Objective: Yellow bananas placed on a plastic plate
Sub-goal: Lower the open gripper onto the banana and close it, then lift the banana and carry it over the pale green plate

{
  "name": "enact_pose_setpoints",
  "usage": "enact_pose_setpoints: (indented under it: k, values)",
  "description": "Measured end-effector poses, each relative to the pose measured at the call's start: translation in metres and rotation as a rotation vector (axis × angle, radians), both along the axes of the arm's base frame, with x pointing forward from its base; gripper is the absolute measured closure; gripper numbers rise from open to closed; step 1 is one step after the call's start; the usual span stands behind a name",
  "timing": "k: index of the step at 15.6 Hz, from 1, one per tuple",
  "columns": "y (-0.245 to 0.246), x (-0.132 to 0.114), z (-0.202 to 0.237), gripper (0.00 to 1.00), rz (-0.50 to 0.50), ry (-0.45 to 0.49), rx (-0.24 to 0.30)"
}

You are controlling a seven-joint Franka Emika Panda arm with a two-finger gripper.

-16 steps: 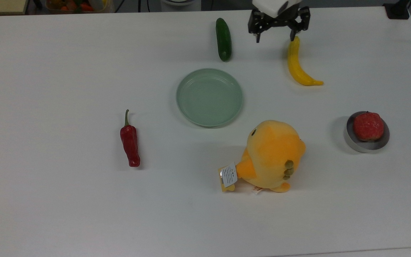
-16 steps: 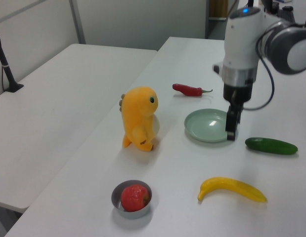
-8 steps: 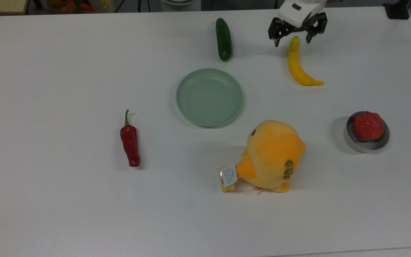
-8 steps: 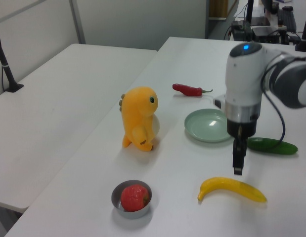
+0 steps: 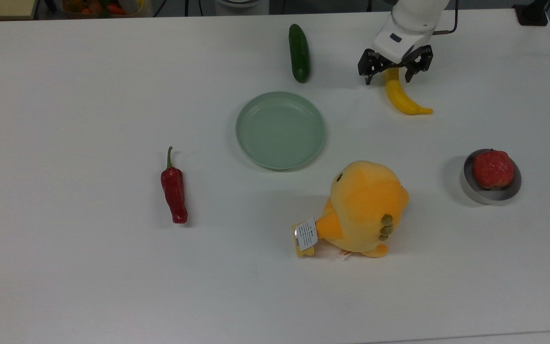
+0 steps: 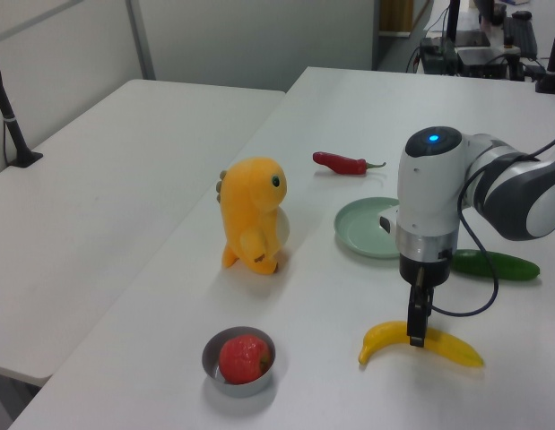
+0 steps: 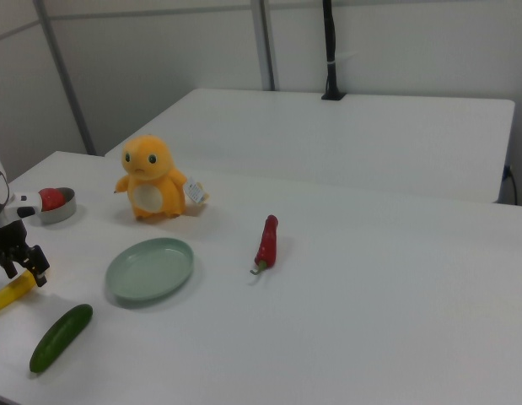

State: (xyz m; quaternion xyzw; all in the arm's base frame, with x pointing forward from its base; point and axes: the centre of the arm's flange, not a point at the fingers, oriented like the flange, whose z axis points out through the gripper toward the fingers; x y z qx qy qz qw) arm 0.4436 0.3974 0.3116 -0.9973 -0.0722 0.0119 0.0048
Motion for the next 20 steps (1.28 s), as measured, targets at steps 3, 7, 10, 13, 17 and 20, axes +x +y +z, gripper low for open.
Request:
enact_pose_setpoints:
  k: [3, 7, 10, 13, 17, 20]
  values:
    - [0.001, 0.001, -0.005, 0.05, 0.005, -0.005, 0.002]
    - [0.002, 0.003, -0.004, 0.44, 0.008, -0.010, 0.001]
    - [0.002, 0.003, -0.002, 0.72, 0.008, -0.013, 0.003]
    - [0.002, 0.004, -0.002, 0.72, 0.019, -0.023, -0.005]
    - [0.003, 0.009, 0.004, 0.72, 0.020, -0.039, 0.000]
    - [0.000, 0.025, 0.023, 0.72, 0.024, -0.100, -0.003]
